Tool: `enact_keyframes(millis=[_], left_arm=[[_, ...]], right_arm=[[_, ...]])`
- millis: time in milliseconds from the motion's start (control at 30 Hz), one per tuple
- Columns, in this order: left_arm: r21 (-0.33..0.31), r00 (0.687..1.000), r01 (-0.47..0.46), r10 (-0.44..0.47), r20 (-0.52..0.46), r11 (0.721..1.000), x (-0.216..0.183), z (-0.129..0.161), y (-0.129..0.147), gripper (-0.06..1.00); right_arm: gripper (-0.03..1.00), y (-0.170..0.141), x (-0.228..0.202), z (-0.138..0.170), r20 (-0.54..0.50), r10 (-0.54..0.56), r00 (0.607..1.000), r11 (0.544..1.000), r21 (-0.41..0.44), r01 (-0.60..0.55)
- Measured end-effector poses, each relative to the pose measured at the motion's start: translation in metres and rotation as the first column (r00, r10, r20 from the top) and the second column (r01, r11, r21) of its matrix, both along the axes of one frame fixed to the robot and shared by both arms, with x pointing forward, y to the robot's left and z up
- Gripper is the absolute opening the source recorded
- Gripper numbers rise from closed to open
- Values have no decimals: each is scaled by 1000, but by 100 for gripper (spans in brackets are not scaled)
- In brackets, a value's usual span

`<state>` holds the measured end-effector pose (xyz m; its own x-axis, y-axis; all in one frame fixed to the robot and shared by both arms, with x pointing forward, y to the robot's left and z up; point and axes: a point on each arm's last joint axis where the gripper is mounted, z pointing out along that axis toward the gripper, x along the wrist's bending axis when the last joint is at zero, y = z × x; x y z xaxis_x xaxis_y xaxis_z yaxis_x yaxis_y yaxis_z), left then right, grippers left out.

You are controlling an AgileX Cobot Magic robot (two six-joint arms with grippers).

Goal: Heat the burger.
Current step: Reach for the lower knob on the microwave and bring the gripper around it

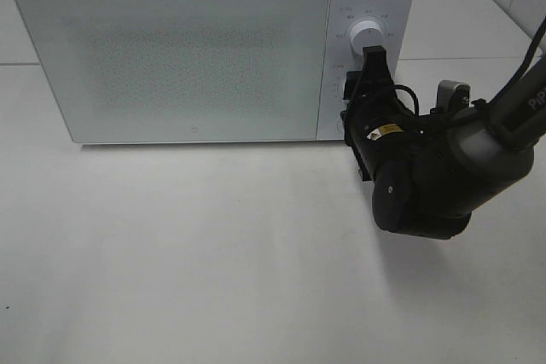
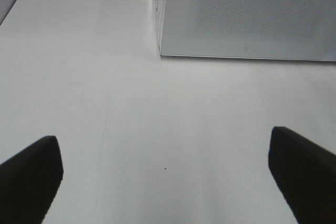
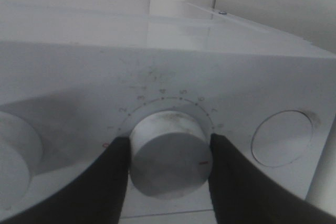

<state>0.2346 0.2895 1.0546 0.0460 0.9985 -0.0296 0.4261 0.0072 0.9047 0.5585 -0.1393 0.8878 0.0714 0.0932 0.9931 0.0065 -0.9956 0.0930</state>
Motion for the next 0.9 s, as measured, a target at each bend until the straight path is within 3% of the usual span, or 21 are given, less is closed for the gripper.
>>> enact_keyframes(millis=[67, 167, 267, 333, 533, 633, 900], left_arm=[[0, 1000, 0, 0, 0, 1000, 0, 0, 0, 99], [0, 1000, 0, 0, 0, 1000, 0, 0, 0, 99], [0, 1000, 0, 0, 0, 1000, 0, 0, 0, 99], [0, 1000, 0, 0, 0, 1000, 0, 0, 0, 99], [0, 1000, 0, 0, 0, 1000, 0, 0, 0, 99], [0, 1000, 0, 0, 0, 1000, 0, 0, 0, 99], [0, 1000, 0, 0, 0, 1000, 0, 0, 0, 99]], right_arm=[[45, 0, 0, 0, 2, -7, 1000, 996, 87, 6], [45, 0, 0, 0, 2, -8, 1000, 995, 103, 8], [45, 0, 0, 0, 3, -13, 1000, 985, 173, 13], [45, -1, 0, 0, 1, -25, 1000, 961, 276, 24], [45, -1, 0, 0, 1, -35, 999, 933, 358, 32], [45, -1, 0, 0, -2, -42, 999, 898, 438, 39], [45, -1, 0, 0, -2, -43, 999, 895, 444, 39]])
